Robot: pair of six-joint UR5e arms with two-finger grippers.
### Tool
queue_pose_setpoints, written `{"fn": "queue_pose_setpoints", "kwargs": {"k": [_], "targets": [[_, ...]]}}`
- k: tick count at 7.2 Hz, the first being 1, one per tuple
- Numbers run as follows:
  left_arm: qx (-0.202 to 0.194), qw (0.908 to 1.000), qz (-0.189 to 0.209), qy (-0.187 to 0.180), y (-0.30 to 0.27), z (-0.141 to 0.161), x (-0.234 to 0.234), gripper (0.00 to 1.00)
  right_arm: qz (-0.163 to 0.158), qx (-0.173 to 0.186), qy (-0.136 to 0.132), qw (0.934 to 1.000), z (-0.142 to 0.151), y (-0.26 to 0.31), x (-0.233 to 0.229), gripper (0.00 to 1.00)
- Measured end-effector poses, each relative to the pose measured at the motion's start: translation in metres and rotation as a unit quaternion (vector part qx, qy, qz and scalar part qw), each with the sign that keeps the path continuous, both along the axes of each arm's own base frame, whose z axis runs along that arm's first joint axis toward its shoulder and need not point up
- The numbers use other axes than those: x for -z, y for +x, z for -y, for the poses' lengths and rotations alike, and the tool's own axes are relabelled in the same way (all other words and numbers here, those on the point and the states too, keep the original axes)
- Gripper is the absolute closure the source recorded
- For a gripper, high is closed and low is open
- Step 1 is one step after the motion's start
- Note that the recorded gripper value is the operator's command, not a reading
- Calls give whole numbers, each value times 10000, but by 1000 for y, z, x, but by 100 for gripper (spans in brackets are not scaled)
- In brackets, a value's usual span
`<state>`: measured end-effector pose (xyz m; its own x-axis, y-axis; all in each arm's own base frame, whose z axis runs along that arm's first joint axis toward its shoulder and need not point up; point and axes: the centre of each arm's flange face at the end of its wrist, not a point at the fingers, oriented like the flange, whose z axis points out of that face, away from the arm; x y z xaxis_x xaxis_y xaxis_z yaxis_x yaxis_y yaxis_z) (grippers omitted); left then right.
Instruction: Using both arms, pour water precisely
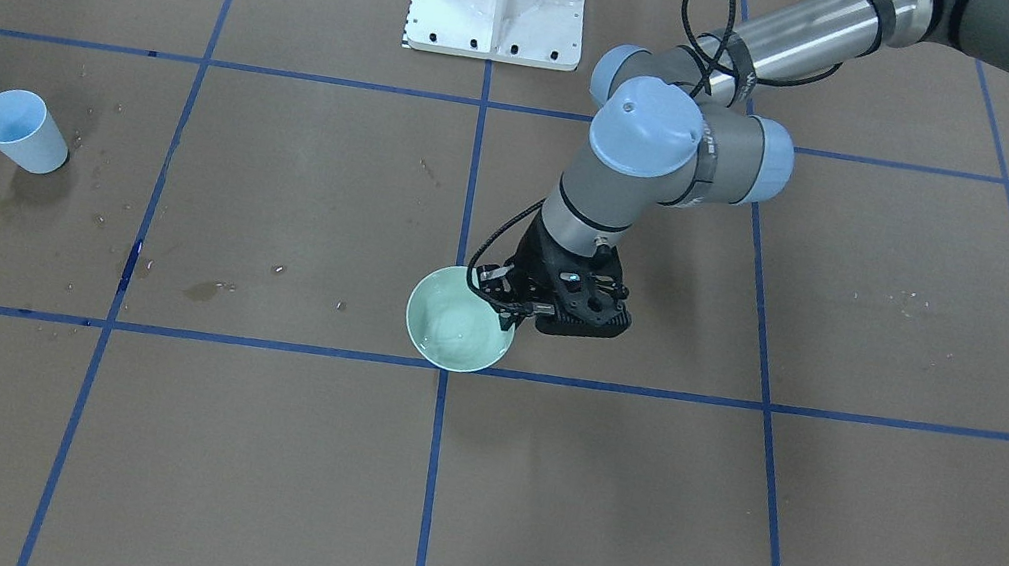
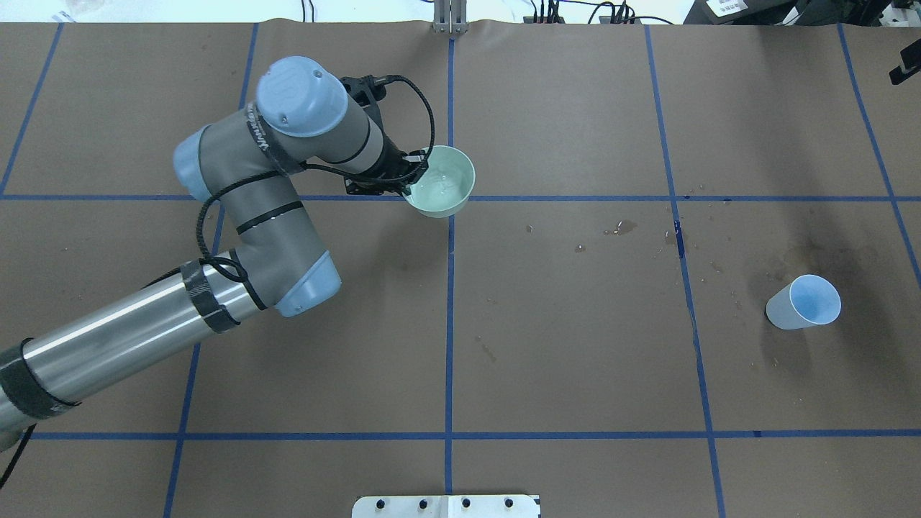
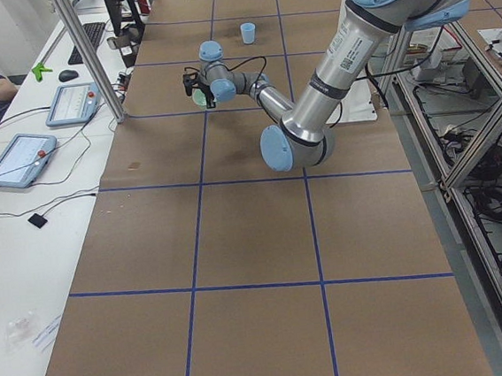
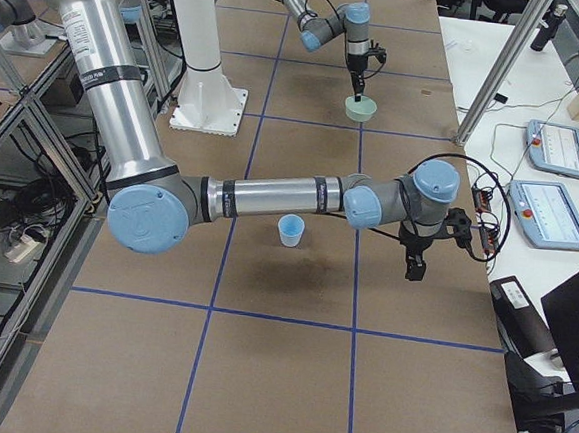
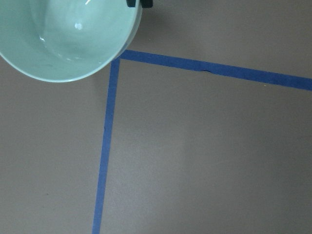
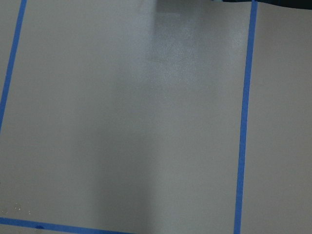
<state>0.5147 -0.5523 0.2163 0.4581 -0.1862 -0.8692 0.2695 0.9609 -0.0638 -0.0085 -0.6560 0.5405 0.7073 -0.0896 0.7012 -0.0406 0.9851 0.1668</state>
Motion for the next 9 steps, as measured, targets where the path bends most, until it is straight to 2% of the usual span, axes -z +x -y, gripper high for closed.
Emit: {"fn": "queue_pose_setpoints", "kwargs": {"k": [1,4,7,9], "targets": [[-30,10000,60,22,-28,4,-23,100,58,-9,-5,10000,-2,3,1,1],[-320,9973,478,455,-136,-4,-127,100,136,-29,-14,9999,-6,8,0,1],[-542,9922,827,763,-249,-30,-245,100,137,-40,26,9999,-10,10,3,1],[-688,9881,1074,856,-294,-56,-309,100,135,-42,11,9999,-15,11,0,1]]}}
